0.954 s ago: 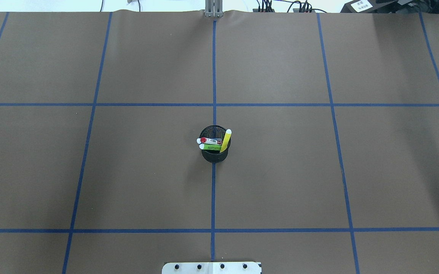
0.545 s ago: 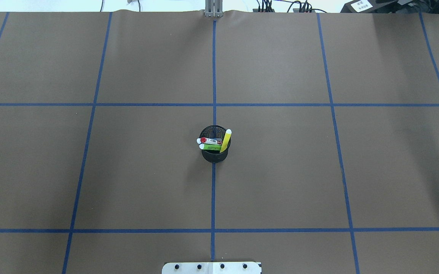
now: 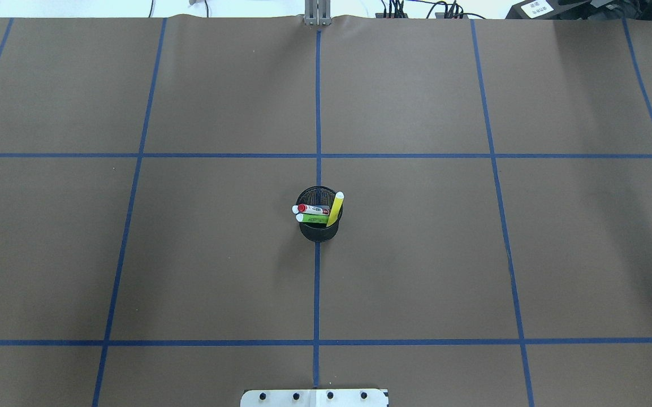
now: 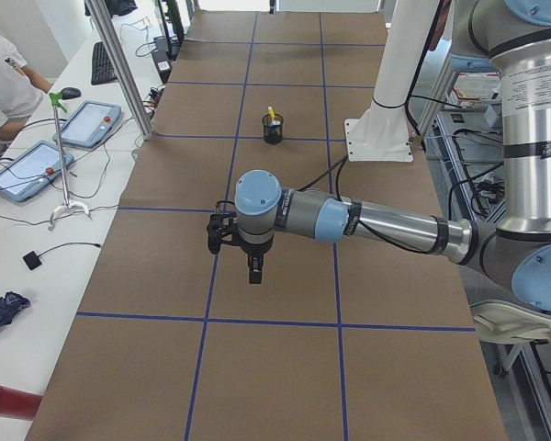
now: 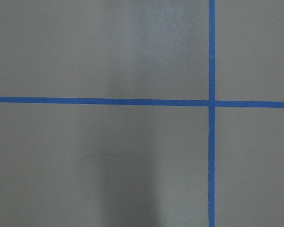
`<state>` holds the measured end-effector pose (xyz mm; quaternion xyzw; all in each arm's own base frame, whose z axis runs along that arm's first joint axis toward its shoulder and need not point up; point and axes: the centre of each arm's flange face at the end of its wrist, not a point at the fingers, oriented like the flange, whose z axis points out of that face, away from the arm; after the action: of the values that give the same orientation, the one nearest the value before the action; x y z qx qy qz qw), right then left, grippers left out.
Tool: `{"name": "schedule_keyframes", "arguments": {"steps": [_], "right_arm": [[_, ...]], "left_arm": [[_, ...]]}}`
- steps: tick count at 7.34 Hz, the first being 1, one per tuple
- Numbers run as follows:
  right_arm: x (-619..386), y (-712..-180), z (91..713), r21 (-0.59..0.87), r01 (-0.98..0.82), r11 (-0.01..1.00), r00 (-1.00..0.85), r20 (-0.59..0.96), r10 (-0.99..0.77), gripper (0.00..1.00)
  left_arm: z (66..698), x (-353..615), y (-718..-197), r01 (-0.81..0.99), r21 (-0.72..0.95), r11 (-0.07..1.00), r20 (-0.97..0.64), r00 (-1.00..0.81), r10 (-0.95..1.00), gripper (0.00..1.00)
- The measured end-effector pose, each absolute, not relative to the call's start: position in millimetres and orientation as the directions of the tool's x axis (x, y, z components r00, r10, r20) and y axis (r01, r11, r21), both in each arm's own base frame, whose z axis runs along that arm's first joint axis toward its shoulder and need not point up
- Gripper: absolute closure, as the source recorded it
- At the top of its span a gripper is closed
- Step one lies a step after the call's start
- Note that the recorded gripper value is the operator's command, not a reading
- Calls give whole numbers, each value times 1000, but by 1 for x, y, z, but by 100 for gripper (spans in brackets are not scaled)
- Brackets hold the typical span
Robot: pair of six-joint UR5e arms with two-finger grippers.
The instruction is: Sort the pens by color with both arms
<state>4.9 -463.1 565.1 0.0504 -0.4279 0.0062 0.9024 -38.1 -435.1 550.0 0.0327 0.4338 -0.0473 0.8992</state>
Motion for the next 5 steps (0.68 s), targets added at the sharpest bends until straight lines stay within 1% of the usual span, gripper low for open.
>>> {"name": "schedule_keyframes", "arguments": {"steps": [3, 5], "right_arm": [[-27, -469, 542, 51, -140, 989, 593, 804, 43, 1], [-62, -486, 496, 4, -203, 979, 538, 836, 108, 1]], "left_arm": [[550, -38, -435, 114, 18, 993, -784, 619, -57, 0], [550, -38, -435, 115, 17, 993, -783, 619, -58, 0]]}}
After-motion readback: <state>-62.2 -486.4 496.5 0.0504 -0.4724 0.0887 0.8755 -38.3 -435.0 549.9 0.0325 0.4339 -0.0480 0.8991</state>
